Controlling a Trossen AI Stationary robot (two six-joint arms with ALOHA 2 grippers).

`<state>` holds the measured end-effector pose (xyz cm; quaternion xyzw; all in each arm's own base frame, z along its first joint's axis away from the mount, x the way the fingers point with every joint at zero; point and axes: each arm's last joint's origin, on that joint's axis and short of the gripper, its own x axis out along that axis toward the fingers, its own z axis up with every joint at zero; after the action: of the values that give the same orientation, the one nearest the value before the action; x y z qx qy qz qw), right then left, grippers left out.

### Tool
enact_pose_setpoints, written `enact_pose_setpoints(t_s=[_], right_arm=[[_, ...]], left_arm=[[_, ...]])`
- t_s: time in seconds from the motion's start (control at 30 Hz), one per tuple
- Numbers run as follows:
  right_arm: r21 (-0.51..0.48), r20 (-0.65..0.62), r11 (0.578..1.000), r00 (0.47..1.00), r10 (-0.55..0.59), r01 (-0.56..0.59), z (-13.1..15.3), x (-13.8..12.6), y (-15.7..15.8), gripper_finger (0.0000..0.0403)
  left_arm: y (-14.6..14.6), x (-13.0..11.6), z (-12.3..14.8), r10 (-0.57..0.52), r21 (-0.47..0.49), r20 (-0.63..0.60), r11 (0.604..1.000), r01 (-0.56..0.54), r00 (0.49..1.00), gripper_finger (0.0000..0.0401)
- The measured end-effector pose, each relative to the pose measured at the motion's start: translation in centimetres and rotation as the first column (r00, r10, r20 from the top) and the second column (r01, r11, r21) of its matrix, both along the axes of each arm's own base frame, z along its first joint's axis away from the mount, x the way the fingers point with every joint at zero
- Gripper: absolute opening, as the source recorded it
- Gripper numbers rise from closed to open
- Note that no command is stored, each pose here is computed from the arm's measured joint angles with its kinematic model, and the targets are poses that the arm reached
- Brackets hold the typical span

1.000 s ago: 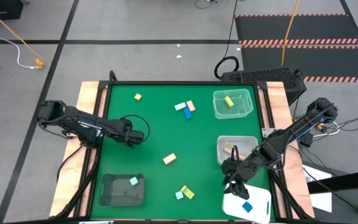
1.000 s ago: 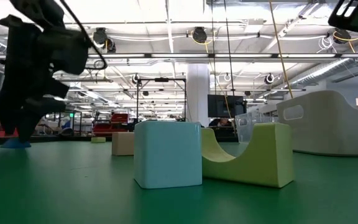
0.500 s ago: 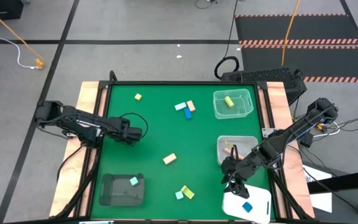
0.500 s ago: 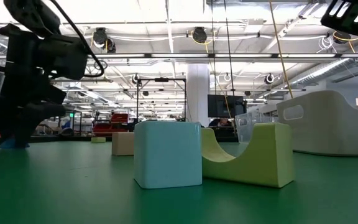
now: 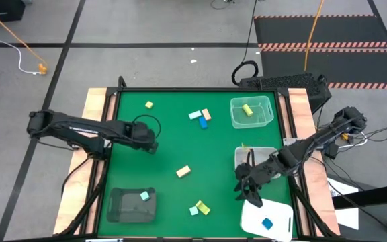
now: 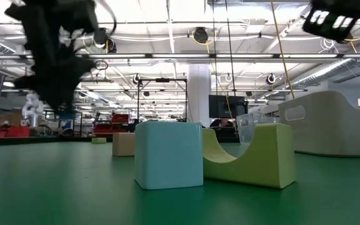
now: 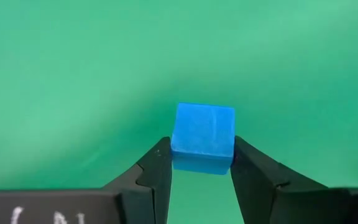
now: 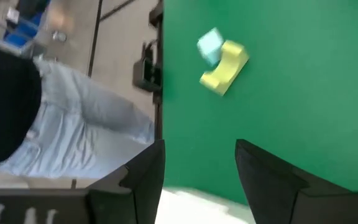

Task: Sort & place blocks by color
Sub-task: Put the left blue block into the white bin

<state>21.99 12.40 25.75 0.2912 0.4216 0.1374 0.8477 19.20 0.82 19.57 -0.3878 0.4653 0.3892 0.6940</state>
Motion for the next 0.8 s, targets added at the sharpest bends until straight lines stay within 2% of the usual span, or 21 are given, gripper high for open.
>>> enact_pose_setpoints(t_s=[0.07, 0.13, 0.27, 0.43, 0.53, 0.63, 0.73, 0.8], right_arm=[[0.000, 0.001, 1.000, 1.000, -0.031, 0.031, 0.0, 0.3, -0.7, 0.0185], [-0.001, 0.004, 0.997, 0.997, -0.071, 0.071, 0.1, 0.8, -1.6, 0.0185], [-0.038, 0.031, 0.992, 0.992, -0.121, 0.122, 0.1, 1.6, -3.6, 0.0185], [-0.181, 0.127, 0.979, 0.990, -0.068, 0.090, 0.1, 2.4, -5.8, 0.0185], [-0.297, 0.183, 0.948, 0.981, -0.063, 0.116, 0.2, 2.8, -7.2, 0.0185], [-0.458, 0.277, 0.868, 0.958, -0.067, 0.194, 0.5, 3.3, -8.7, 0.0185], [-0.586, 0.413, 0.735, 0.906, -0.091, 0.341, 1.6, 4.1, -10.3, 0.0185], [-0.598, 0.515, 0.646, 0.845, -0.145, 0.475, 2.6, 4.6, -11.4, 0.0185]], left_arm=[[0.1, 0.8, 1.9, -0.033, 0.044, 0.155, 0.999, 0.027, 0.987, 0.0130], [0.1, 1.5, 3.5, -0.074, 0.081, 0.304, 0.995, 0.051, 0.950, 0.0130], [0.1, 3.0, 6.6, -0.158, 0.167, 0.582, 0.983, 0.073, 0.797, 0.0130], [0.1, 4.0, 8.7, -0.226, 0.245, 0.735, 0.968, 0.061, 0.639, 0.0130], [0.1, 4.3, 9.5, -0.265, 0.288, 0.774, 0.956, 0.052, 0.575, 0.0130], [0.1, 4.4, 10.0, -0.278, 0.304, 0.799, 0.952, 0.040, 0.533, 0.0130], [0.1, 4.5, 10.3, -0.280, 0.307, 0.817, 0.951, 0.030, 0.505, 0.0130], [0.1, 4.5, 10.6, -0.279, 0.307, 0.830, 0.951, 0.021, 0.483, 0.0130]])
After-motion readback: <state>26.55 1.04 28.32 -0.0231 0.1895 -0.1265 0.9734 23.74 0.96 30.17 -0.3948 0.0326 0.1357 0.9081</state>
